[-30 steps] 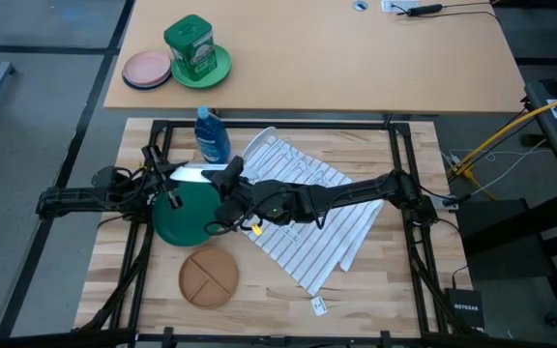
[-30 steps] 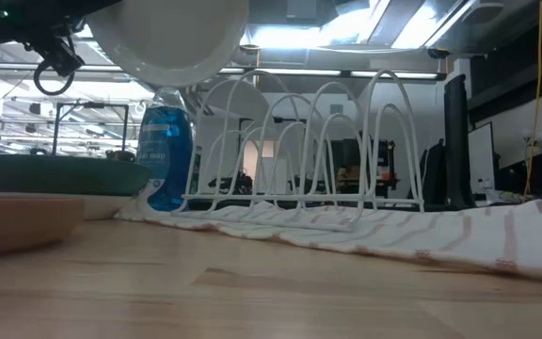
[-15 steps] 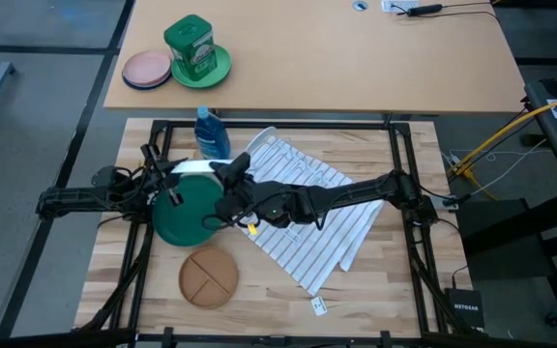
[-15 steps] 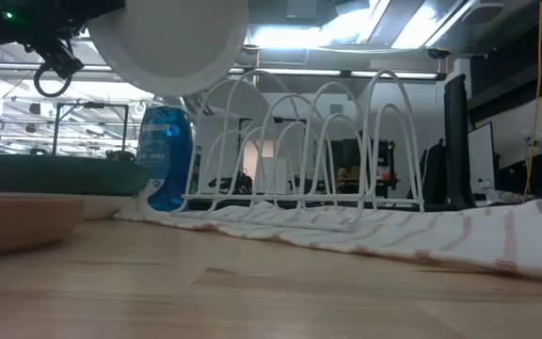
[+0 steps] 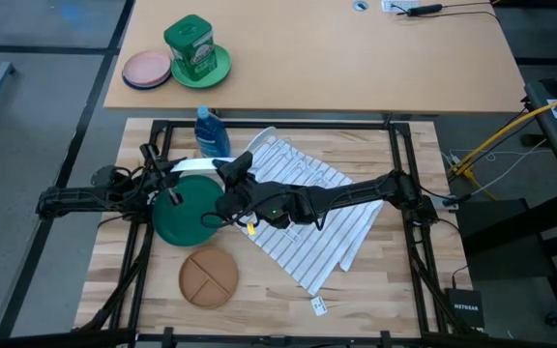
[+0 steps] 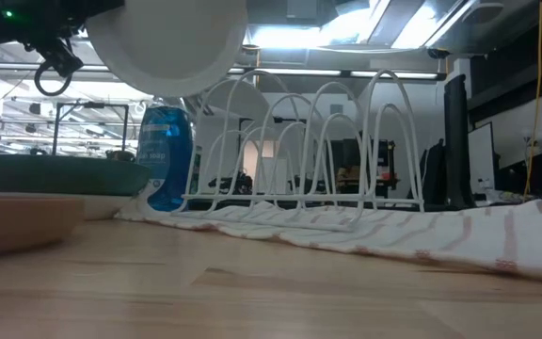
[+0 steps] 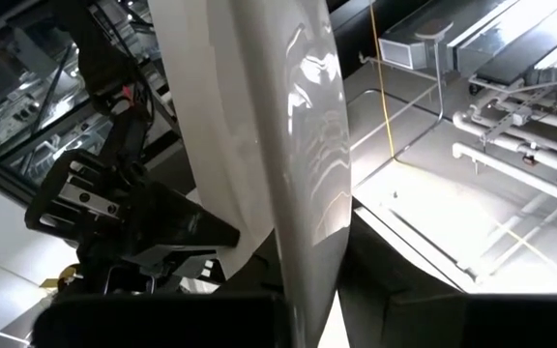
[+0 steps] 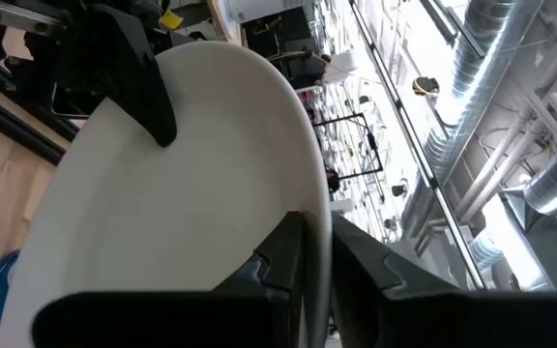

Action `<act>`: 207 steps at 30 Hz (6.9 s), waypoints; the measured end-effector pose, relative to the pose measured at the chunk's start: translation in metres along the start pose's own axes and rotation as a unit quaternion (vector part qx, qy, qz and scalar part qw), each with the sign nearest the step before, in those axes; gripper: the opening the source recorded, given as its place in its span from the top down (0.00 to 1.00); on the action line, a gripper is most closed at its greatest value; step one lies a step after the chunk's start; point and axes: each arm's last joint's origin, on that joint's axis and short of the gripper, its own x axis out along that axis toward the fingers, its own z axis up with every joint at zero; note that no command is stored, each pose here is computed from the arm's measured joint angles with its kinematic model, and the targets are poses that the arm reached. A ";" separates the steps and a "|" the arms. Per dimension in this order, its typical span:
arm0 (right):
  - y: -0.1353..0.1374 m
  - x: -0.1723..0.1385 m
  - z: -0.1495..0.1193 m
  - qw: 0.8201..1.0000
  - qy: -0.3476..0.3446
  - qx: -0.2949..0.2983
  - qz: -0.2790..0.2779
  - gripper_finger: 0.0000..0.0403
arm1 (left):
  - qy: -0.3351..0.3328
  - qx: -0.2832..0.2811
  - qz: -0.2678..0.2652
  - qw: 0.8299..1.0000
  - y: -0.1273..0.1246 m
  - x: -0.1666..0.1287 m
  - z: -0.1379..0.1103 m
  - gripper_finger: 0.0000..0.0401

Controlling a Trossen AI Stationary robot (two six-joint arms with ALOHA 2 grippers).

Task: Sort dishes
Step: Put the white plate into the white dish rack

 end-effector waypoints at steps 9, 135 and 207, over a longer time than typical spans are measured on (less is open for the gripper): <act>0.001 0.000 0.000 1.000 -0.008 -0.007 0.005 0.90 | 0.001 0.000 0.000 1.000 0.000 0.000 0.000 0.92; -0.144 -0.132 -0.107 0.902 0.097 0.367 0.206 0.65 | 0.514 0.742 -0.126 0.411 0.011 -0.018 -0.030 0.92; 0.007 -0.180 -0.235 0.800 0.089 0.554 0.210 0.65 | 0.508 0.752 -0.124 0.400 0.012 -0.017 -0.028 0.92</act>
